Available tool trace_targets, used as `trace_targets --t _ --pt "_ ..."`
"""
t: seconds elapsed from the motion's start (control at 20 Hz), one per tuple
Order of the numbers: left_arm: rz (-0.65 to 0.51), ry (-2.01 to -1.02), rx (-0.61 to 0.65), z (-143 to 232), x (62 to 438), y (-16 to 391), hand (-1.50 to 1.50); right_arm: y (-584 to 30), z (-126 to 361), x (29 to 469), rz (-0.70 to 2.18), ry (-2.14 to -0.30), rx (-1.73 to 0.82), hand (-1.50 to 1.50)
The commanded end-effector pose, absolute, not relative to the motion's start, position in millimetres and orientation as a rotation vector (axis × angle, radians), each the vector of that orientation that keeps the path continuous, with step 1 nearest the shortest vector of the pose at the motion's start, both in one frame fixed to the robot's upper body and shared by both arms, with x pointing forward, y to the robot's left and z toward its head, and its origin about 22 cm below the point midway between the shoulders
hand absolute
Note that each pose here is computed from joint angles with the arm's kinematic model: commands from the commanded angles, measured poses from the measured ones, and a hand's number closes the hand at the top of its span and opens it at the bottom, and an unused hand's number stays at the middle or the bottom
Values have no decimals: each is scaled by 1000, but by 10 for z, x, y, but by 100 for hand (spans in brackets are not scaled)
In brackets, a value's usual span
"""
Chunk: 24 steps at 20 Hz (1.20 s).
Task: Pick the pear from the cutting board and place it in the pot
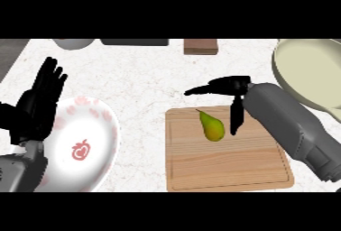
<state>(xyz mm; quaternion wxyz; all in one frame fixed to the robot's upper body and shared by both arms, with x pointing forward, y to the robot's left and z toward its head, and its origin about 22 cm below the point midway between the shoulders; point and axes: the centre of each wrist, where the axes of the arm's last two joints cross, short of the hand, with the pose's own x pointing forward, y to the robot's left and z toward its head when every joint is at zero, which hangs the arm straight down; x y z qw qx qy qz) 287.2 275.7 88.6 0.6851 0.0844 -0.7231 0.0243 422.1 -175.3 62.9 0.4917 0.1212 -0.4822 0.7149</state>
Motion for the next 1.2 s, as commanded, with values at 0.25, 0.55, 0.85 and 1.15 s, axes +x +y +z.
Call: trace_targets --t 0.25,0.55,0.85,1.15 --pt "64 -1612 182 788 2779 2632 0 -1798 530 4274 1725 -1150 417 -150" --pt "71 -1603 186 833 2969 2762 0 -1713 121 4088 1771 -1128 372 -150" --pt "56 -1634 191 736 2991 2671 0 -1563 192 4196 1770 -1123 394 -150" --pt "74 -1609 176 892 2881 2755 0 -1678 -174 3949 1875 -1228 424 150"
